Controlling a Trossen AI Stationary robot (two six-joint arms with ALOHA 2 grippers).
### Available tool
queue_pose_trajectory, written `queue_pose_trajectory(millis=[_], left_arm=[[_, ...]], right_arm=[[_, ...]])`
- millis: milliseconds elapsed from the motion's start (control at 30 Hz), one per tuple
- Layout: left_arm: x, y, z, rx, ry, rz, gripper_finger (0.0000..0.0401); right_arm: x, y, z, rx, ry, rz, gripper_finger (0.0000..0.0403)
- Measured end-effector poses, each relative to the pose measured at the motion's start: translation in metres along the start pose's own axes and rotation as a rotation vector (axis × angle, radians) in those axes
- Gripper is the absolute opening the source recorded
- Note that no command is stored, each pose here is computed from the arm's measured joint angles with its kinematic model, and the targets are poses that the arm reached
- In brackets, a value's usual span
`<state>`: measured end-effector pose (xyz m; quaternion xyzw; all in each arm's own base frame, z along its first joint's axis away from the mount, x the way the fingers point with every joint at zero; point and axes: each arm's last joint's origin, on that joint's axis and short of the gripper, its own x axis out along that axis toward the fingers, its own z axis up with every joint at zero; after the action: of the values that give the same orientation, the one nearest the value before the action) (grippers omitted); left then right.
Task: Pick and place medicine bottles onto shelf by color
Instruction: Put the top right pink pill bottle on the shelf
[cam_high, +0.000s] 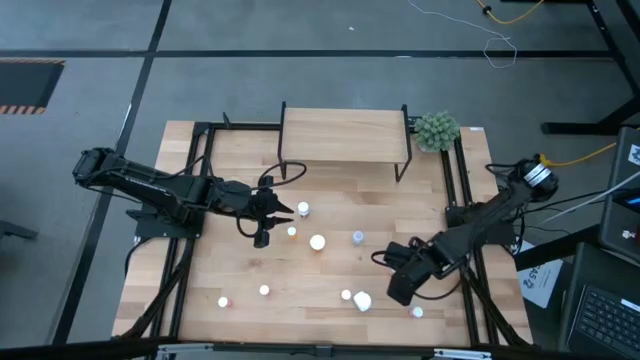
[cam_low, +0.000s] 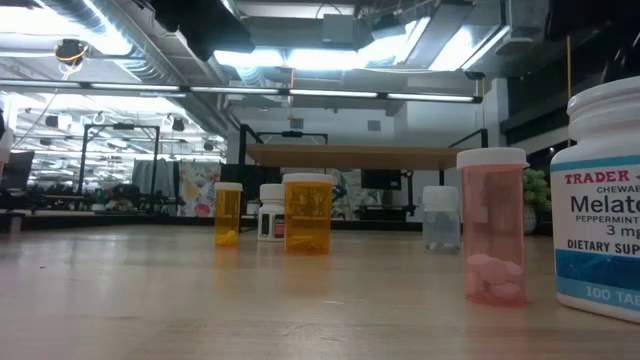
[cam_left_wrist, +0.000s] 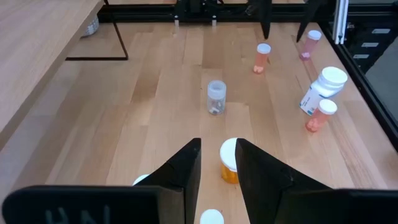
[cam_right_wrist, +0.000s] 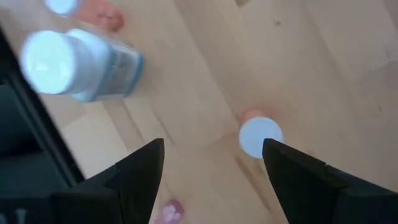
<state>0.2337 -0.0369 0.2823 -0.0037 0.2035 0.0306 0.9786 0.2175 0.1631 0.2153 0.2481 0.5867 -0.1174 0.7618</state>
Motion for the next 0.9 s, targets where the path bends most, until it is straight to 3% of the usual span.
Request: queue_pose_trajectory(millis=[333,900], left_arm=[[0.0,0.0,0.0,0.0,0.0,0.0,0.0095],[0.0,0.0,0.0,0.0,0.0,0.0,0.0095]], right_arm=[[0.015,-0.008,0.002,0.013,0.049,-0.13,0.0275],[0.041,-0.01,0.009,0.034,0.054,-0.227,0.0275]])
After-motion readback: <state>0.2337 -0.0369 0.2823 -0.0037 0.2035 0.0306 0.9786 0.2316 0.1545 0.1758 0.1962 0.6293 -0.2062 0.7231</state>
